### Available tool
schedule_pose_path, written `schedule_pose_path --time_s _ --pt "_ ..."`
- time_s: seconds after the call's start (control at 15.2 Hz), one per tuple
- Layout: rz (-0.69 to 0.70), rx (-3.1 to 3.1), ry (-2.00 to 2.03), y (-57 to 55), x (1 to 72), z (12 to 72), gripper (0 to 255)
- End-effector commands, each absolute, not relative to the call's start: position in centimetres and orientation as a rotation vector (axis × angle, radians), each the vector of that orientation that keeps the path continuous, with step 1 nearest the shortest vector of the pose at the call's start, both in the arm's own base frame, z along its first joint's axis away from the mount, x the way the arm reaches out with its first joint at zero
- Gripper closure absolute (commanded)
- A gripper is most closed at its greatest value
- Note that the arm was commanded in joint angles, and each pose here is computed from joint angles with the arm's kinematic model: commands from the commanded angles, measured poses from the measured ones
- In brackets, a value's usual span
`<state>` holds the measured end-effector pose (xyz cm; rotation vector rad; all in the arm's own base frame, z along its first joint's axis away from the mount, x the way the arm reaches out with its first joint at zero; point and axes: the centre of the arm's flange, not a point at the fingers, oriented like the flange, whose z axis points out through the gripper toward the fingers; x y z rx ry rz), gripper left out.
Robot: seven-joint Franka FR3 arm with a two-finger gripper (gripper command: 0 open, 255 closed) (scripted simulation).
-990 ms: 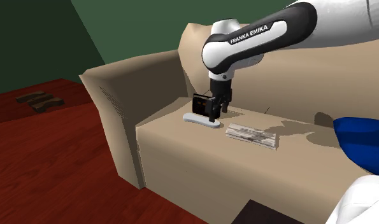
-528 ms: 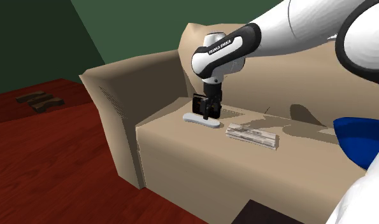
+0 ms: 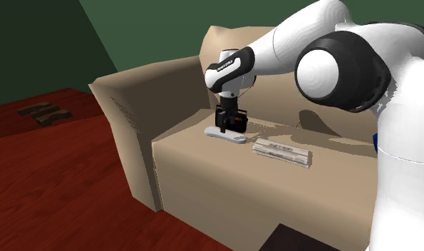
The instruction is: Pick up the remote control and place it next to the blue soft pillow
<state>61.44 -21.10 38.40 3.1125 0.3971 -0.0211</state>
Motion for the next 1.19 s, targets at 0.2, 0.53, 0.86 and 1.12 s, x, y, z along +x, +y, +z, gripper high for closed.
schedule_pose_path --time_s 0.2,0.53,0.86,1.12 --pt "-0.017 3.110 0.438 -22.2 64.3 36.0 0" --pt "-0.017 3.110 0.438 -22.2 64.3 33.0 0" --pt "-0.017 3.110 0.438 -22.2 64.3 33.0 0" --pt "-0.017 3.110 0.438 -22.2 64.3 33.0 255"
